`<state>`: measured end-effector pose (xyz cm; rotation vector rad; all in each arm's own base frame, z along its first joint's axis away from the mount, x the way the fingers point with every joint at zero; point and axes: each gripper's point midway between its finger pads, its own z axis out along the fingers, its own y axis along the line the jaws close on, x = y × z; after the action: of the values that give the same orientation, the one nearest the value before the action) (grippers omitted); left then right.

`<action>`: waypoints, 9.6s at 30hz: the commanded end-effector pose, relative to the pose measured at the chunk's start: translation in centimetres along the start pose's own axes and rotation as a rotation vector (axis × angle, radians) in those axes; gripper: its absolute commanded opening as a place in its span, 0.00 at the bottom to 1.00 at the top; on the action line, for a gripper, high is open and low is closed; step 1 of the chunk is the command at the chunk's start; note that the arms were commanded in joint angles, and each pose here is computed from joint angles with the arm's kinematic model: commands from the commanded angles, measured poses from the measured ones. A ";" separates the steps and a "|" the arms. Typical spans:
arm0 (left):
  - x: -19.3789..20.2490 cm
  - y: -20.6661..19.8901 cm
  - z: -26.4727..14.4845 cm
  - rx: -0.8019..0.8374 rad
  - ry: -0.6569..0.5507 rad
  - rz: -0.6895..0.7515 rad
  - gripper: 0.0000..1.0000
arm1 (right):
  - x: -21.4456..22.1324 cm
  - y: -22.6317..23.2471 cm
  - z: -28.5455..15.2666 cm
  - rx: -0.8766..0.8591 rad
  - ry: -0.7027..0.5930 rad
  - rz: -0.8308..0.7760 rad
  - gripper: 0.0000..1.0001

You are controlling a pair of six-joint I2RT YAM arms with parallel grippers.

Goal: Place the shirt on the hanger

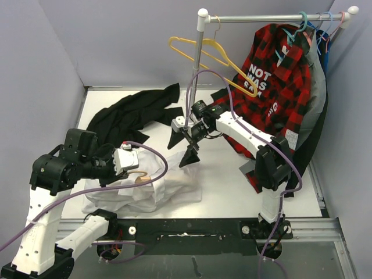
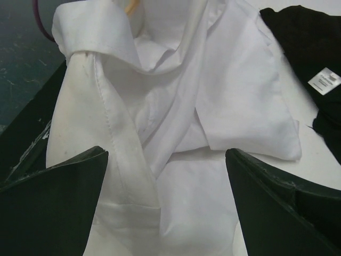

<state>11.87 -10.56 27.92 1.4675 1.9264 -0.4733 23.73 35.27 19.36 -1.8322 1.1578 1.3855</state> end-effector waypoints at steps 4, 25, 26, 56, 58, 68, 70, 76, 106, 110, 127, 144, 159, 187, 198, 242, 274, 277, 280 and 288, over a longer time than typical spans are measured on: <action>0.0 -2.0 -0.1 0.092 -0.034 0.078 0.00 | -1.3 1.6 2.4 -0.083 -0.005 -0.028 0.98; -0.2 -0.7 0.1 0.044 -0.027 0.091 0.00 | 4.2 2.6 6.0 -0.108 0.109 0.045 0.42; -0.1 -0.6 0.1 0.038 -0.021 0.089 0.00 | 3.9 2.1 5.3 -0.055 0.123 0.031 0.15; 1.3 -0.3 0.1 -0.012 0.016 0.088 0.00 | -1.5 5.1 0.4 0.127 -0.051 -0.001 0.98; 1.1 -0.1 0.3 -0.009 0.012 0.089 0.00 | -2.3 5.8 0.8 0.075 -0.093 0.057 0.98; 0.5 0.6 0.5 -0.028 -0.007 0.093 0.00 | -1.1 5.3 5.0 -0.067 -0.010 0.295 0.98; 0.4 1.7 0.6 -0.064 0.001 0.088 0.00 | -0.7 5.5 5.9 -0.081 0.014 0.304 0.98; 0.2 2.7 0.8 -0.090 0.008 0.092 0.00 | 0.4 5.6 6.6 -0.047 0.053 0.263 0.98; -1.7 4.6 0.8 -0.128 -0.049 0.034 0.00 | 3.3 1.9 9.1 0.375 0.134 0.149 0.00; -2.3 4.3 0.5 -0.124 -0.075 0.015 0.00 | 3.3 1.3 7.3 0.499 0.133 0.139 0.00; -11.1 5.6 -2.7 -0.133 -0.368 -0.031 0.92 | 4.6 10.4 -1.6 0.533 0.390 0.072 0.00; -1.9 11.3 4.0 0.103 -0.384 0.159 0.92 | 4.1 13.3 -2.9 0.478 0.403 -0.073 0.00; -1.8 13.8 10.8 0.090 -0.363 0.614 0.96 | 3.3 13.8 -1.8 0.411 0.379 0.001 0.00; -0.4 11.7 14.8 0.293 -0.288 0.608 0.00 | 0.8 13.3 -3.0 0.496 0.232 -0.013 0.00; 0.0 9.9 10.6 0.272 -0.267 0.563 0.00 | 1.7 10.8 -5.1 0.608 0.222 0.081 0.00; -2.0 10.5 -1.2 -0.374 -0.529 -0.671 0.98 | 1.5 8.3 -5.8 0.814 0.108 0.257 0.00; 1.8 -3.9 16.9 0.482 -0.055 0.534 0.65 | 7.6 9.9 -2.9 0.869 0.176 0.410 0.47; 2.8 -4.6 18.3 0.493 -0.038 0.527 0.64 | 6.9 9.7 -3.5 0.909 0.142 0.391 0.54; 4.9 -5.1 19.4 0.510 0.007 0.537 0.65 | 6.2 9.6 -4.1 0.938 0.117 0.374 0.60; 6.0 -2.5 23.1 0.393 0.070 0.597 0.59 | 4.9 9.3 -4.7 0.970 0.074 0.348 0.63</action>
<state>11.94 -19.62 6.77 2.2848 1.4621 -0.6630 17.22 24.66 14.21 -1.0797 1.9096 0.6521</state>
